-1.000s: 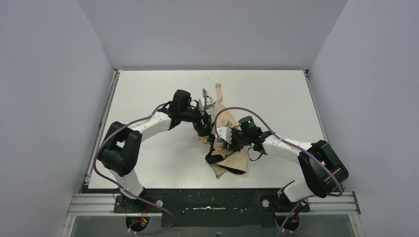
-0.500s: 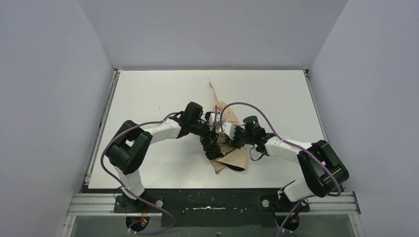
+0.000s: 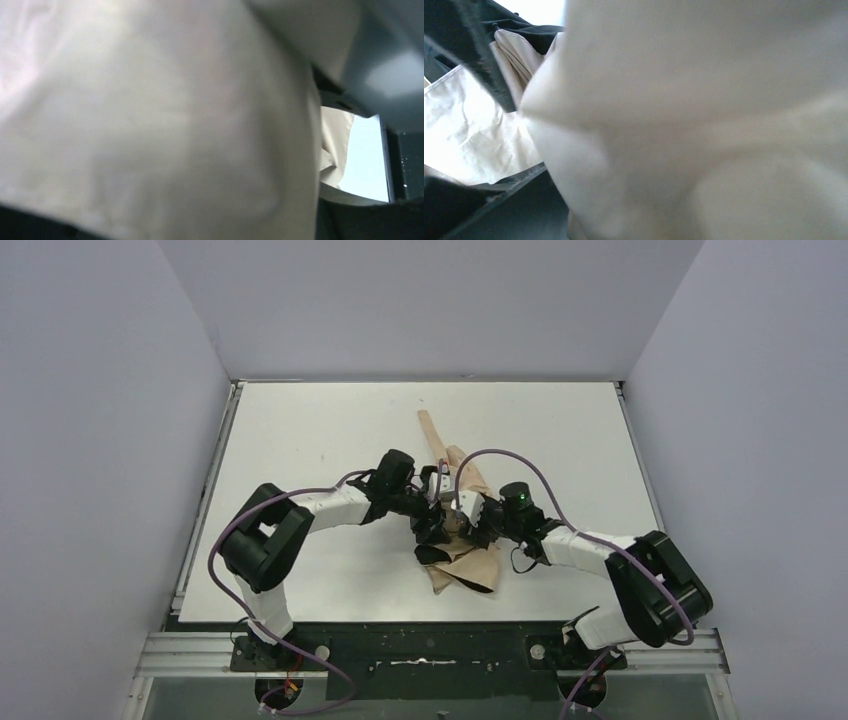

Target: Put away the umbrella

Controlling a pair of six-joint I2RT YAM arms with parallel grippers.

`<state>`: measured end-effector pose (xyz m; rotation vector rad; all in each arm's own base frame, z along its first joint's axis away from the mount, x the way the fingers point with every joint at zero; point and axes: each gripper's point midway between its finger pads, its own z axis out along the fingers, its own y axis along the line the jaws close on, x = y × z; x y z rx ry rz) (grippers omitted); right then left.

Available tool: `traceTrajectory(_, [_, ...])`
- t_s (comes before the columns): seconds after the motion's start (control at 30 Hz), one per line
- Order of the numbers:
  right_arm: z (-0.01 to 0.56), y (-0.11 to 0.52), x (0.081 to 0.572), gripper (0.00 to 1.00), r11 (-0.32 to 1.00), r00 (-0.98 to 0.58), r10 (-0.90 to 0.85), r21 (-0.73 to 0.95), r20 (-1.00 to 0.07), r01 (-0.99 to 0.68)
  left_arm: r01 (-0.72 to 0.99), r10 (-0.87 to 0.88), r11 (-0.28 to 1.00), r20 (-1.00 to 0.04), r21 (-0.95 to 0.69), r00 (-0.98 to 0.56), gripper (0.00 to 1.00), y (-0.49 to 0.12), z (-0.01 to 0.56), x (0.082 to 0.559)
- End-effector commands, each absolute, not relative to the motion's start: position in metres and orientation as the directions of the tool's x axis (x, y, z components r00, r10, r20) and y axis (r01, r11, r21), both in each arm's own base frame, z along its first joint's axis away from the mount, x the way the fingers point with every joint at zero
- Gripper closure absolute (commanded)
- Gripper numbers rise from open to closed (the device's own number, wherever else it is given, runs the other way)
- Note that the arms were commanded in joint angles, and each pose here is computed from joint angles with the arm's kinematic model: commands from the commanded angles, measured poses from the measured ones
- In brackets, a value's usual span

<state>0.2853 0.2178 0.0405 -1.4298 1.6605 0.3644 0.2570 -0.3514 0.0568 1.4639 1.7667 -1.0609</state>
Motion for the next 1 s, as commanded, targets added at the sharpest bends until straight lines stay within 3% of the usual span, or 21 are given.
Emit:
traceTrajectory(0.0, [0.125,0.24,0.301,0.41,0.318,0.265,-0.487,-0.452,-0.832,-0.833,0.971,0.55,0.081,-0.803,-0.223,-0.23,0.3,-0.345,0.025,0.242])
traceTrajectory(0.17, [0.124,0.229,0.28,0.33,0.253,0.27,-0.53,-0.454,-0.804,-0.854,0.967,0.534,0.072,-0.81,-0.243,-0.243,0.27,-0.348,0.026,0.242])
traceTrajectory(0.47, [0.181,0.214,0.259,0.29,0.338,0.314,-0.471,-0.498,-0.824,-0.799,0.968,0.534,0.054,-0.812,-0.245,-0.235,0.21,-0.346,0.029,0.24])
traceTrajectory(0.63, [0.231,0.2,0.266,0.31,0.474,0.335,-0.421,-0.52,-0.843,-0.711,0.976,0.572,0.044,-0.795,-0.214,-0.201,0.21,-0.345,0.026,0.235])
traceTrajectory(0.73, [0.265,0.191,0.271,0.33,0.596,0.293,-0.326,-0.436,-0.899,-0.674,0.987,0.633,0.043,-0.76,-0.153,-0.145,0.21,-0.338,0.018,0.229])
traceTrajectory(0.97, [0.319,0.156,0.28,0.39,0.808,0.147,-0.034,-0.114,-0.989,-0.578,0.999,0.704,0.04,-0.71,-0.004,-0.031,0.43,-0.33,0.012,0.227])
